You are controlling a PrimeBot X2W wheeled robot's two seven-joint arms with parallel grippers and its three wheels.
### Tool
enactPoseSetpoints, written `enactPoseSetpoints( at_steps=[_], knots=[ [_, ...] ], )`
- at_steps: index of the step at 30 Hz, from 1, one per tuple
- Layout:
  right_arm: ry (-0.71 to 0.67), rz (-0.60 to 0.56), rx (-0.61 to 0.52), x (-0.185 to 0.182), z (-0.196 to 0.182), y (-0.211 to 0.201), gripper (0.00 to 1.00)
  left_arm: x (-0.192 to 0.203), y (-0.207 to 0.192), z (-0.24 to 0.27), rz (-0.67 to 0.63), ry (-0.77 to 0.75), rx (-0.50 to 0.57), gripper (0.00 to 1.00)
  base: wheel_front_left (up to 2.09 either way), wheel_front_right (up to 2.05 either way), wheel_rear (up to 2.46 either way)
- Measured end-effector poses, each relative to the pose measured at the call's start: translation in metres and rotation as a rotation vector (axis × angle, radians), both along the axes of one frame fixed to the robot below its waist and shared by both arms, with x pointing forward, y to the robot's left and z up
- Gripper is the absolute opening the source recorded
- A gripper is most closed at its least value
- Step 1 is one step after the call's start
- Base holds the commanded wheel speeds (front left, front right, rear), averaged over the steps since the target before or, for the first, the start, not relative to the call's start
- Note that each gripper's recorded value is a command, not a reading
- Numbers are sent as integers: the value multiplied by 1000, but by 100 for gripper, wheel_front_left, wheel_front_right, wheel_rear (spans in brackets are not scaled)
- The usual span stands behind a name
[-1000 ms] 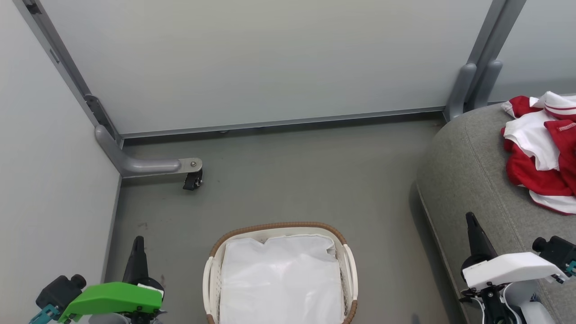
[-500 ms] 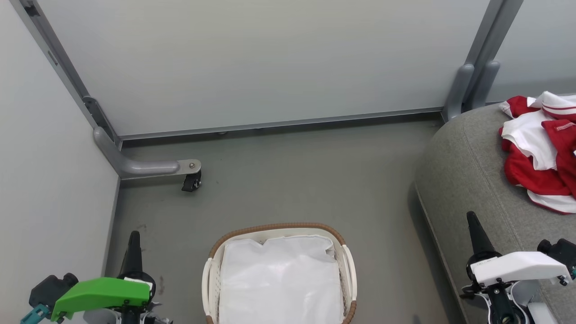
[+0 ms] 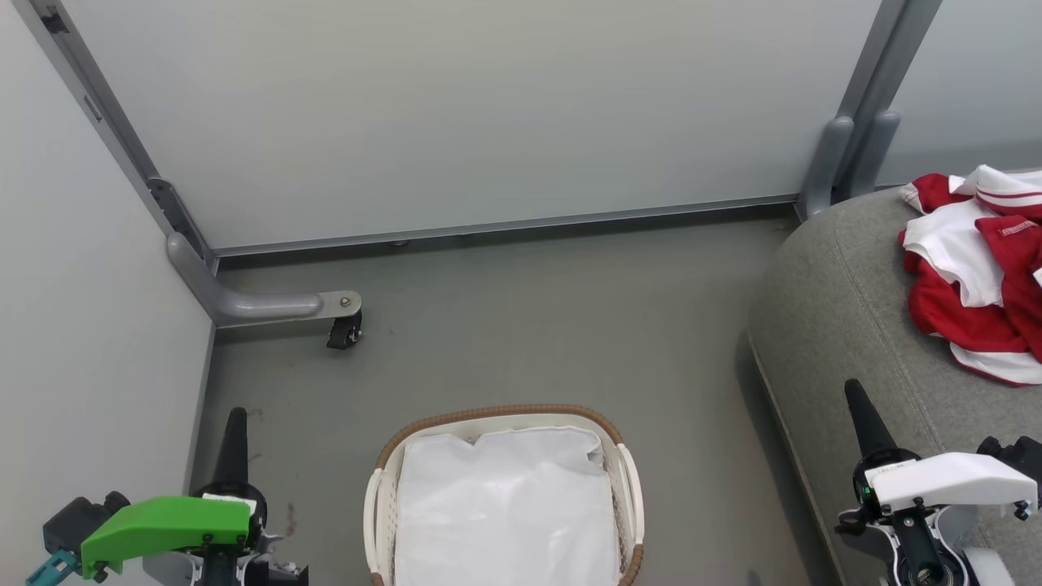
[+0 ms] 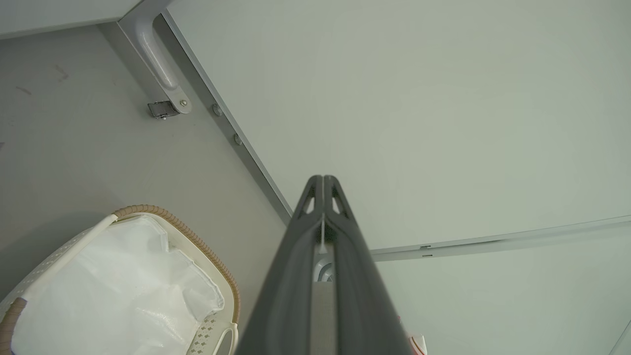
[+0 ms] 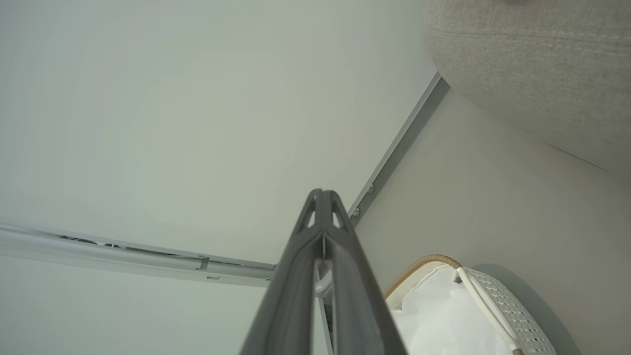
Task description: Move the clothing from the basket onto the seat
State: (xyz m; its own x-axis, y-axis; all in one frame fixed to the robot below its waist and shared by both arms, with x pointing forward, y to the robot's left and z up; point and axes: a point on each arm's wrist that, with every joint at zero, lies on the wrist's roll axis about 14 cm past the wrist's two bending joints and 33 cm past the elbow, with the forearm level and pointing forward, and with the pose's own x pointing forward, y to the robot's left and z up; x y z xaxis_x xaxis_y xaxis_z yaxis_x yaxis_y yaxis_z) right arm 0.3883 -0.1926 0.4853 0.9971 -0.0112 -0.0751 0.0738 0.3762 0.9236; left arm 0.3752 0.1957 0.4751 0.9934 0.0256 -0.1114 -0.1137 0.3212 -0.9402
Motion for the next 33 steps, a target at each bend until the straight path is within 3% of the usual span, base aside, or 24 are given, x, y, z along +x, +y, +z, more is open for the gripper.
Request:
enactPoseSetpoints(
  at_steps=[33],
  knots=[
    [-42,-5,280,0,12,-4,0,9,2,19,-2,-66,-237,0,0,0,0]
  ],
)
